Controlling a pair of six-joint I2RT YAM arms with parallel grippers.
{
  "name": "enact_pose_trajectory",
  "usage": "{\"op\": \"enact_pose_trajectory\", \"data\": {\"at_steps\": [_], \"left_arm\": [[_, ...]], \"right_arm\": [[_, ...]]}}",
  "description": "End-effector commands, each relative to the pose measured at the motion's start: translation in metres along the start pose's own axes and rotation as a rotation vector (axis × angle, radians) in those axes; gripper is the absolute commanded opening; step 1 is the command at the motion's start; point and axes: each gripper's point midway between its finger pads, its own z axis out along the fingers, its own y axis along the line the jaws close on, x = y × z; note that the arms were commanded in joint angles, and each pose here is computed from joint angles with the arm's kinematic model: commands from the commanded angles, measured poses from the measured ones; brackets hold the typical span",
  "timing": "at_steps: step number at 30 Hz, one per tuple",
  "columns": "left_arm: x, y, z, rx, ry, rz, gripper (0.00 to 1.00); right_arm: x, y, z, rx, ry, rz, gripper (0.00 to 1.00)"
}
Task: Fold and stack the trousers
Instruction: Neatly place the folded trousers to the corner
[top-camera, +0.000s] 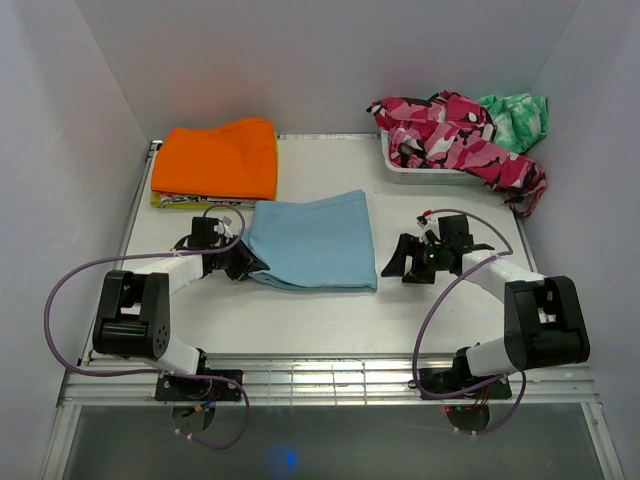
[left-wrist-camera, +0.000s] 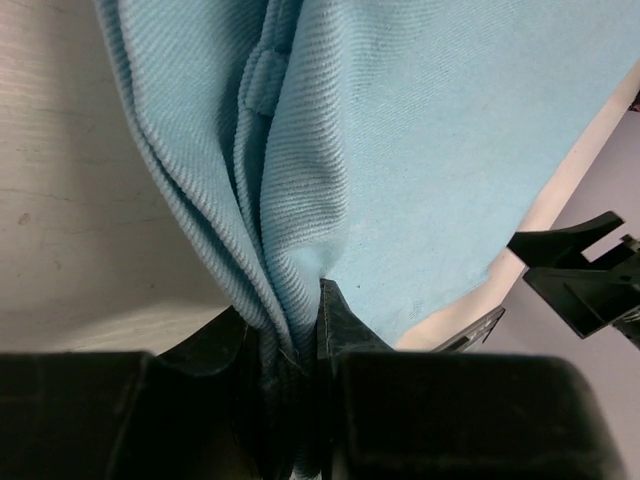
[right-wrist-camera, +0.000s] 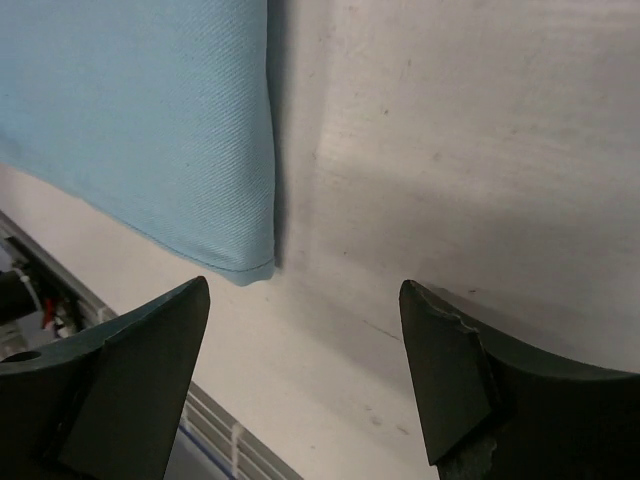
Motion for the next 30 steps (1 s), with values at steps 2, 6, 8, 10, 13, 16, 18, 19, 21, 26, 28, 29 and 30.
{"op": "enact_pose_trajectory", "data": {"at_steps": [2, 6, 8, 10, 13, 16, 18, 19, 21, 26, 28, 29, 30], "left_arm": [[-0.004, -0.005, -0.008, 0.007, -0.065, 0.027, 0.00], [-0.004, -0.005, -0.010, 0.009, -0.078, 0.024, 0.00], [-0.002, -0.005, -0.010, 0.013, -0.074, 0.017, 0.00], [0.000, -0.004, -0.009, 0.015, -0.070, 0.016, 0.00], [0.002, -0.004, -0.010, 0.017, -0.073, 0.016, 0.00], [0.003, -0.001, -0.010, 0.007, -0.078, 0.011, 0.00], [0.004, -0.001, -0.010, 0.006, -0.081, 0.007, 0.00], [0.004, -0.001, -0.010, 0.006, -0.081, 0.005, 0.00], [0.004, -0.003, -0.009, 0.010, -0.085, 0.006, 0.00], [0.006, -0.007, -0.005, 0.006, -0.073, 0.014, 0.00], [0.005, -0.012, -0.004, 0.002, -0.077, 0.038, 0.00], [0.005, -0.012, -0.002, -0.004, -0.071, 0.061, 0.00], [0.006, -0.013, -0.002, -0.010, -0.063, 0.075, 0.00]], "right_arm": [[0.002, 0.026, 0.009, -0.153, -0.028, 0.144, 0.82], [0.023, 0.019, 0.024, -0.140, 0.063, 0.234, 0.81], [0.029, 0.021, 0.029, -0.150, 0.075, 0.268, 0.81], [0.034, 0.024, 0.036, -0.150, 0.081, 0.271, 0.81], [0.041, 0.031, 0.045, -0.163, 0.094, 0.305, 0.81], [0.051, 0.035, 0.053, -0.148, 0.129, 0.317, 0.81], [0.056, 0.035, 0.055, -0.128, 0.142, 0.330, 0.81], [0.059, 0.035, 0.055, -0.124, 0.146, 0.339, 0.80], [0.065, 0.031, 0.058, -0.100, 0.150, 0.353, 0.78], [0.062, 0.032, 0.060, -0.100, 0.144, 0.348, 0.62], [0.050, 0.039, 0.061, -0.121, 0.132, 0.328, 0.44], [0.046, 0.041, 0.062, -0.127, 0.129, 0.316, 0.37], [0.041, 0.045, 0.061, -0.144, 0.125, 0.299, 0.22]]}}
